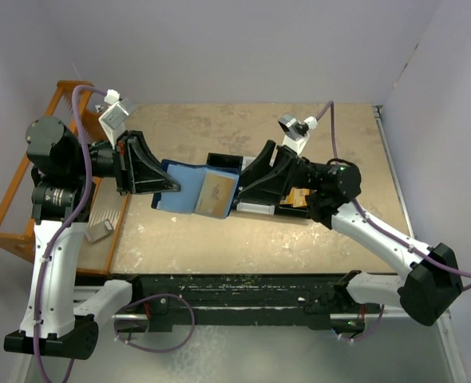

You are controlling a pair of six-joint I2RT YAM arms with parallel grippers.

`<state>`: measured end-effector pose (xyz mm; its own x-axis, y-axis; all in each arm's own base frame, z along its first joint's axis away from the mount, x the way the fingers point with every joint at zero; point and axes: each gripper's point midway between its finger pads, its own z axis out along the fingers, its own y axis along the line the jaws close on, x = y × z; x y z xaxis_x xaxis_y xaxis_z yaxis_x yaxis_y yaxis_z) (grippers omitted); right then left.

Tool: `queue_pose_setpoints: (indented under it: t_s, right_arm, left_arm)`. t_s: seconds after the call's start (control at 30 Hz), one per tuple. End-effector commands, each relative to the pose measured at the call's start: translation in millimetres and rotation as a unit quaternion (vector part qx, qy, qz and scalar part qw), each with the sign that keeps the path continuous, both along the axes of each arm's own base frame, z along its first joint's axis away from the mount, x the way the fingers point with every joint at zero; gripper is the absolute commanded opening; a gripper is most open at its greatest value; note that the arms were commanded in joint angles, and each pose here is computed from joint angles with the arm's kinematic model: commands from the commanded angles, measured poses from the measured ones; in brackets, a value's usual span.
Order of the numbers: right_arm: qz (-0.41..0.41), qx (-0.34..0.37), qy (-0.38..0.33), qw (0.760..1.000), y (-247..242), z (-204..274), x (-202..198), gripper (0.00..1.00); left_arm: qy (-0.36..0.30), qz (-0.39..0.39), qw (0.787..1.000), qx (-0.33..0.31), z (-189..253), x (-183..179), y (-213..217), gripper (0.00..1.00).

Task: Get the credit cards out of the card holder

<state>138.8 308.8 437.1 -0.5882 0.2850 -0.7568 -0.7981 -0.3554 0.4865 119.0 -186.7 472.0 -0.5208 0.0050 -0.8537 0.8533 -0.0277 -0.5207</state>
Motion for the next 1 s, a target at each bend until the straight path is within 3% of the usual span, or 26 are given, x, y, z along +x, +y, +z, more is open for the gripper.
queue_pose_setpoints:
  t_s: [0.0, 0.2, 0.47, 0.67, 0.97]
  right_arm:
    - [0.003, 0.026, -0.046, 0.999, -10, 20, -15, 0.55]
    - [-0.012, 0.020, -0.035, 0.999, -6, 23, -7, 0.44]
    - [-0.037, -0.005, -0.024, 0.999, -1, 18, 4, 0.42]
    - [-0.025, 0.010, -0.041, 0.999, -6, 24, -6, 0.27]
    - [-0.019, 0.018, -0.040, 0.999, -8, 24, -9, 0.22]
  left_arm:
    - [-0.020, -0.001, 1.000, -0.001, 5, -4, 1, 0.00]
    - [-0.019, 0.002, 1.000, -0.002, 6, -2, 1, 0.00]
    - [-0.017, 0.003, 1.000, -0.002, 5, -1, 1, 0.00]
    - [-0.018, 0.002, 1.000, -0.003, 7, -1, 1, 0.00]
    - [-0.013, 0.002, 1.000, -0.003, 7, -1, 1, 0.00]
